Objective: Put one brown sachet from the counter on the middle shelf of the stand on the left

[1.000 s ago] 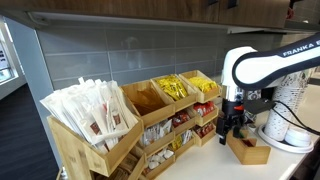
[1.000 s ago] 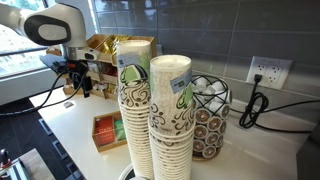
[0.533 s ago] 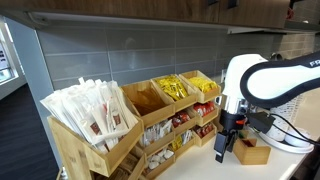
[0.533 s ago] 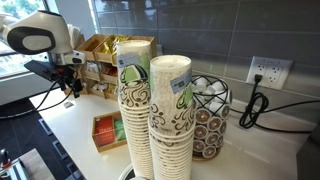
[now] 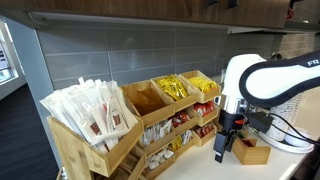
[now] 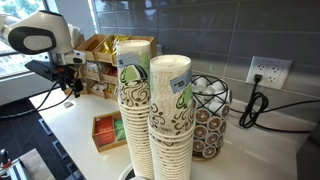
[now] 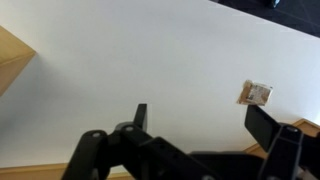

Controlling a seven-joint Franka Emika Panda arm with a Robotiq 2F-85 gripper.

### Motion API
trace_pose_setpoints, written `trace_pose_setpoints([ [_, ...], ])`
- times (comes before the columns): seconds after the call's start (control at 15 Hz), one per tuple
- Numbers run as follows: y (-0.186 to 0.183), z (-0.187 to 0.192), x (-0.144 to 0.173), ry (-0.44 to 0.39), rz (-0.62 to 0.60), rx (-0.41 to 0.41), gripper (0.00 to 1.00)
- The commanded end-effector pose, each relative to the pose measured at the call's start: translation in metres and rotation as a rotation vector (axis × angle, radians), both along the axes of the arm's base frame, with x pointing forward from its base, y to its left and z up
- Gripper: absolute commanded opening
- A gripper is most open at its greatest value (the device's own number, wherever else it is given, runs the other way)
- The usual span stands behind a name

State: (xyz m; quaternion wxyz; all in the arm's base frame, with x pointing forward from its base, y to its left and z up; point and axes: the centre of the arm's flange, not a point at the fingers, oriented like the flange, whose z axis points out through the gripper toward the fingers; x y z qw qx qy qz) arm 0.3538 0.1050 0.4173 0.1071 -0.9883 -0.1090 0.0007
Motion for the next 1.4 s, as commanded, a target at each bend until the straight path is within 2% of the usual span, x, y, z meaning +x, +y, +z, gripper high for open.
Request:
trace_pose_setpoints([
  [0.0,0.035,-0.018,-0.001,-0.052,0.175,0.059,1.00],
  [0.47,0.109,-0.049,-0.018,-0.182,0.530,0.168,1.00],
  [0.53,0.098,-0.030,-0.017,-0.164,0.446,0.132,1.00],
  [0.93,0.100,-0.030,-0.015,-0.169,0.450,0.135,1.00],
  [1.07,0.112,-0.039,-0.017,-0.191,0.528,0.187,1.00],
  [1.33,0.134,-0.055,-0.028,-0.252,0.684,0.225,1.00],
])
